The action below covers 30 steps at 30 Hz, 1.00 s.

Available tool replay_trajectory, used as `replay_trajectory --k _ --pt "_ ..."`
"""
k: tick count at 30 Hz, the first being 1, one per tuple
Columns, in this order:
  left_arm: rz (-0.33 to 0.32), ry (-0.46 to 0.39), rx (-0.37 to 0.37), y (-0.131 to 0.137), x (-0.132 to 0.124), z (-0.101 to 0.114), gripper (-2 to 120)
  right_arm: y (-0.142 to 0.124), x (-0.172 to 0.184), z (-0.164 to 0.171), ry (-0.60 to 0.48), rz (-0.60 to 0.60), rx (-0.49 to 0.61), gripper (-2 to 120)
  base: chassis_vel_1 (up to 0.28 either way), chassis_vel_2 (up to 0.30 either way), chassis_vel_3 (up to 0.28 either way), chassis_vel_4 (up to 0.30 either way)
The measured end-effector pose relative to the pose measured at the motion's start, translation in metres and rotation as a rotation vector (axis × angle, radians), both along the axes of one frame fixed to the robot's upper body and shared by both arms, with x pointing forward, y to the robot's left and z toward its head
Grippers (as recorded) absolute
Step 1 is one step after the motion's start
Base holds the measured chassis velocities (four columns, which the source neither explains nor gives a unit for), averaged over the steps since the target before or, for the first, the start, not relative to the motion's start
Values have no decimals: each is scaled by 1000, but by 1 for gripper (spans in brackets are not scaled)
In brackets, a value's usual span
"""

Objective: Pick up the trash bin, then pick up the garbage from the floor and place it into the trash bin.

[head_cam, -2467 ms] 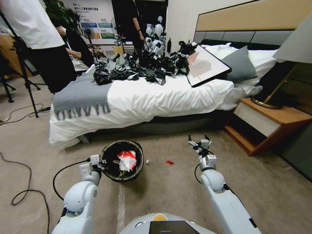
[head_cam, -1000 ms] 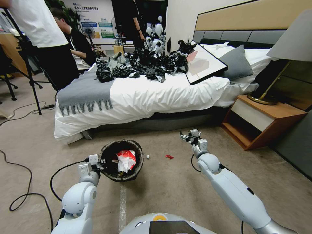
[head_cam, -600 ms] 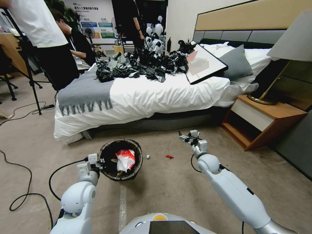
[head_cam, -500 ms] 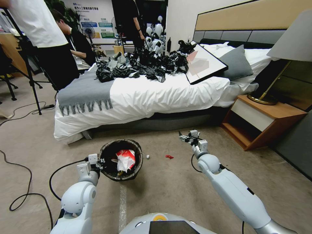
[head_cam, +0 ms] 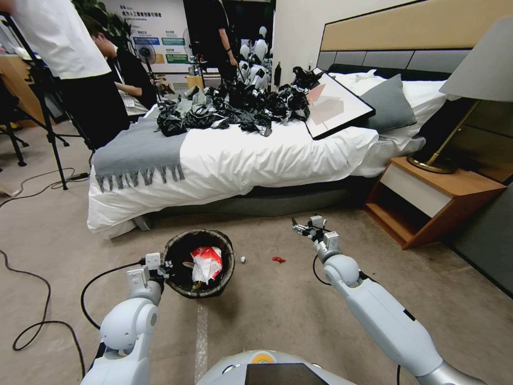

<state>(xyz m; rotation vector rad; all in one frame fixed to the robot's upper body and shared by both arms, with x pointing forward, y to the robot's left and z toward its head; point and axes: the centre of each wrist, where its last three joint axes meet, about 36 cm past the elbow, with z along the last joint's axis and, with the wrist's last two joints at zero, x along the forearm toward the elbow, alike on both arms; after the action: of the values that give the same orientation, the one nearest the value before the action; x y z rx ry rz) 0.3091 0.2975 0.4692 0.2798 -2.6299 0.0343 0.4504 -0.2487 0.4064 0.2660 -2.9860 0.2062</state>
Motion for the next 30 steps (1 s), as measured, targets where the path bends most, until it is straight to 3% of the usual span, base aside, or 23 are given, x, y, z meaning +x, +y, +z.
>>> replay_trajectory --k 21,25,30 --pt "6 4 -2 1 1 -3 0 3 0 -9 11 5 -12 100 -82 78 80 -74" --pt "8 6 0 2 2 -4 0 7 -4 -11 1 12 -68 100 -36 46 40 -33" --pt "9 8 -1 1 1 -5 0 17 7 -15 106 5 -100 100 0 0 0 0"
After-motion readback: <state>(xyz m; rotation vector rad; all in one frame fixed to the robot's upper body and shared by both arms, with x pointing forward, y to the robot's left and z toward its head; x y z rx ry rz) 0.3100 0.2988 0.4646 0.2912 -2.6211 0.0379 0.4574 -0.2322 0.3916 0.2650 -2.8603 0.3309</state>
